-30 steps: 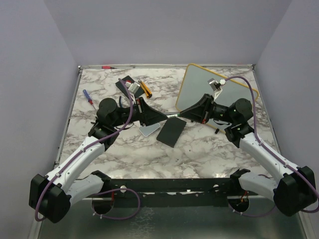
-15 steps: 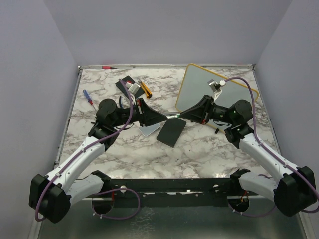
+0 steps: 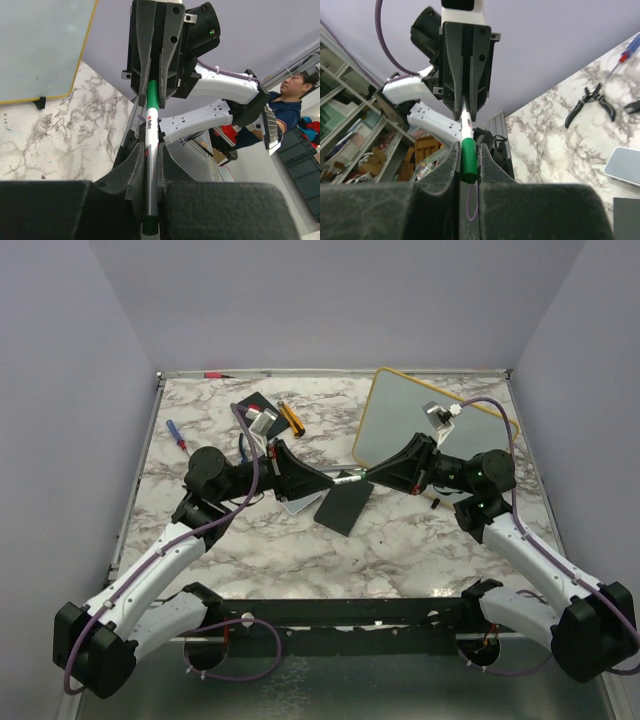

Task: Write a sentence on the whiteboard
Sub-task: Open the whiteboard marker, then place the pen cap at the center of the board.

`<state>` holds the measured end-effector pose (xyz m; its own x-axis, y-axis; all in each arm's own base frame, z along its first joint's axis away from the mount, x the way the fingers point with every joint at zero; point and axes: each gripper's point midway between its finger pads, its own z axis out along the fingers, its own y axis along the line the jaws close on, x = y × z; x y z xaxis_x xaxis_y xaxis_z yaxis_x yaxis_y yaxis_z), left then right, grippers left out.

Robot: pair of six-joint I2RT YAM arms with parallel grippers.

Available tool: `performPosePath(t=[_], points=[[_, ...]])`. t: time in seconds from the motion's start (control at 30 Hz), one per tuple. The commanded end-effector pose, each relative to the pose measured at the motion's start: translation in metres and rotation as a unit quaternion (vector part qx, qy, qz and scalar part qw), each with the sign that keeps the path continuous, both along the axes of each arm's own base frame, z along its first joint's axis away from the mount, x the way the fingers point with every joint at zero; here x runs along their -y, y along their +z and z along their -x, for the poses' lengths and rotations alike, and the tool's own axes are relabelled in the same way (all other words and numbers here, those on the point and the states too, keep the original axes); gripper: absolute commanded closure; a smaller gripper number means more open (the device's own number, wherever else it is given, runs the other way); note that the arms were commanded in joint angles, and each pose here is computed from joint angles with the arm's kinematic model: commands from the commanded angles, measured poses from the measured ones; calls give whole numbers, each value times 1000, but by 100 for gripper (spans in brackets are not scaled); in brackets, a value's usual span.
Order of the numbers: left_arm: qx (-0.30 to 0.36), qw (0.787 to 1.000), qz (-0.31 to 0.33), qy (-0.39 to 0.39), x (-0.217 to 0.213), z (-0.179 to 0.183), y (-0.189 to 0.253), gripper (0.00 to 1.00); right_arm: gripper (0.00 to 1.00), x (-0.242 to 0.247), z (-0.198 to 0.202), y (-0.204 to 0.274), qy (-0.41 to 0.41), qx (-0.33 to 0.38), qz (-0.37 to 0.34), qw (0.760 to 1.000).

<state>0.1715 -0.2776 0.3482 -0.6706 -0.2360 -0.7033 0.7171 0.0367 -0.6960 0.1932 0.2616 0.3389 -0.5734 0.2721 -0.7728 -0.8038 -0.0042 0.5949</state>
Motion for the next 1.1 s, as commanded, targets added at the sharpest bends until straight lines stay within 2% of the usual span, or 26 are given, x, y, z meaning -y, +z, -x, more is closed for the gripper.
performPosePath(t=[0.0,0.27,0.4,0.6,0.7,0.8,0.87,0.97,1.07], points=[[77,996,42,-19,-13,26,37,100,99,19,-7,3,-31,8,-3,999],[82,996,25,2,-18,18,33,100,99,28,-11,5,-71,27,41,996],[100,994,-29,19,-21,10,17,100,99,40,-13,10,-109,39,58,992],[134,980,-105,100,-36,-21,1,100,99,51,-21,-5,-156,33,108,981],[134,957,-167,194,-51,-60,-16,100,99,59,-31,-35,-194,-1,149,970],[120,911,-241,313,-83,-103,-38,100,99,62,-35,-71,-227,-36,185,955],[120,881,-278,363,-100,-121,-50,100,99,57,-32,-98,-237,-58,211,947],[124,855,-315,394,-114,-136,-69,100,99,44,-24,-139,-256,-85,251,930],[126,845,-330,402,-119,-139,-91,100,99,34,-16,-175,-282,-98,289,910]])
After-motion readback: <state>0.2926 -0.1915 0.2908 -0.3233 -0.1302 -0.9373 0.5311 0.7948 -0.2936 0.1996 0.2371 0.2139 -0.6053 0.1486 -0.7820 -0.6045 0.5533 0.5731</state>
